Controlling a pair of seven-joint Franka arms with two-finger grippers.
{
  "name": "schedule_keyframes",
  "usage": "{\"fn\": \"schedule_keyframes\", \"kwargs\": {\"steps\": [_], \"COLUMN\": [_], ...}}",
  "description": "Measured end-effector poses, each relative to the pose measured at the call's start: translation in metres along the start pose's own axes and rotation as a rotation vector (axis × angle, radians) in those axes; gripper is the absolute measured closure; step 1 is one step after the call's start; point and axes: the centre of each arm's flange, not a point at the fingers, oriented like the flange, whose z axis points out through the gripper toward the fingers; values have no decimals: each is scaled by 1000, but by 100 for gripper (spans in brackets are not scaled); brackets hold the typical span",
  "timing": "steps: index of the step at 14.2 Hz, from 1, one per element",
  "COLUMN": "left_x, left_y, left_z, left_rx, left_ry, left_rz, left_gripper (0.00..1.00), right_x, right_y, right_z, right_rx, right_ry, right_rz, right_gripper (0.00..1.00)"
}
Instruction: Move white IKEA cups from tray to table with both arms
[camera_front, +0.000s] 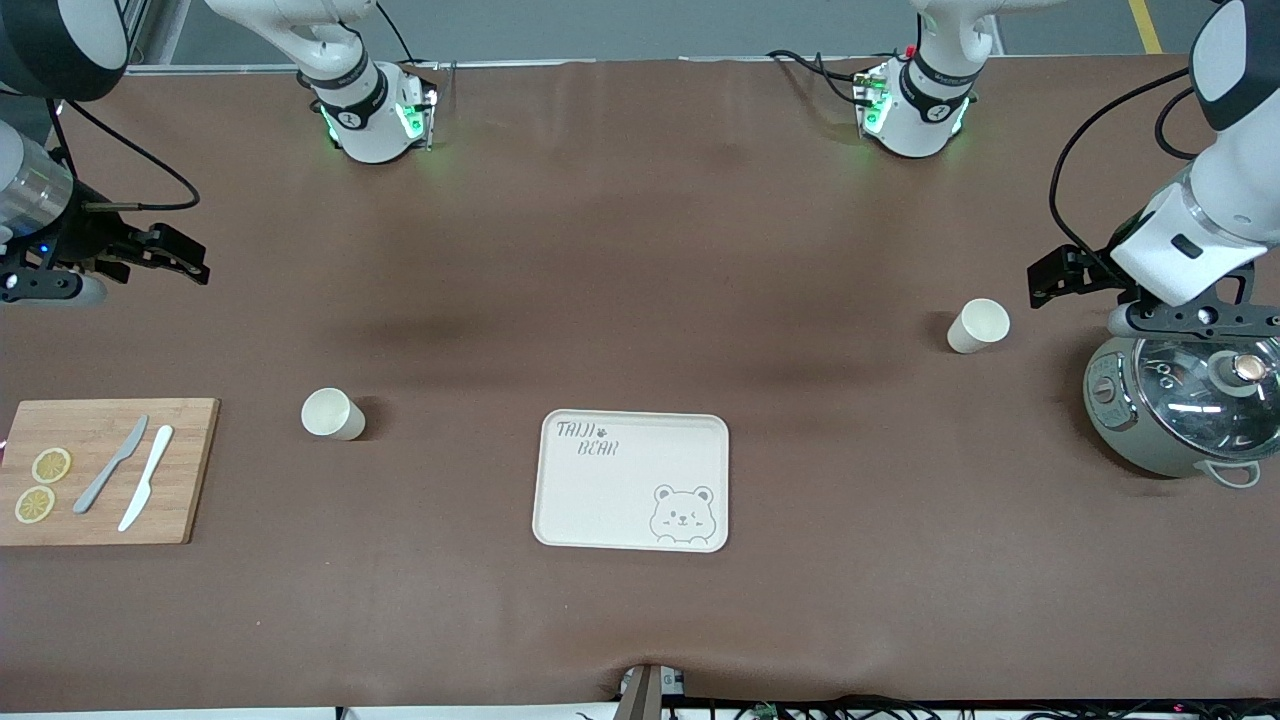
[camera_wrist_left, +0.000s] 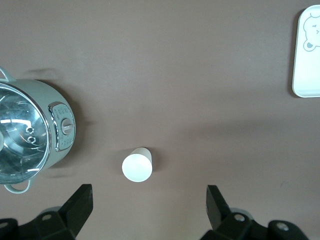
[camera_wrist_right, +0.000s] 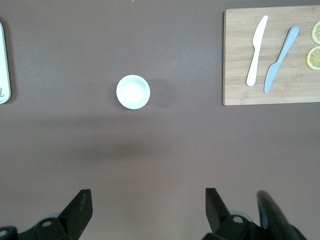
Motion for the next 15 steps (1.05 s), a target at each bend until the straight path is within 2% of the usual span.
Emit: {"fn": "schedule_keyframes", "kwargs": {"steps": [6,15], "left_x": [0,0], "left_y": [0,0], "left_z": [2,2], "left_rx": [0,-1], "left_ry": [-4,-5], "left_rz": [0,0], "left_gripper": [0,0], "right_x": [1,1], "right_y": [-2,-3], "right_z": [-22,-23], "right_rx": [-1,-1], "right_ry": [25,27], "right_rz": [-3,-6], "right_gripper": [0,0]}}
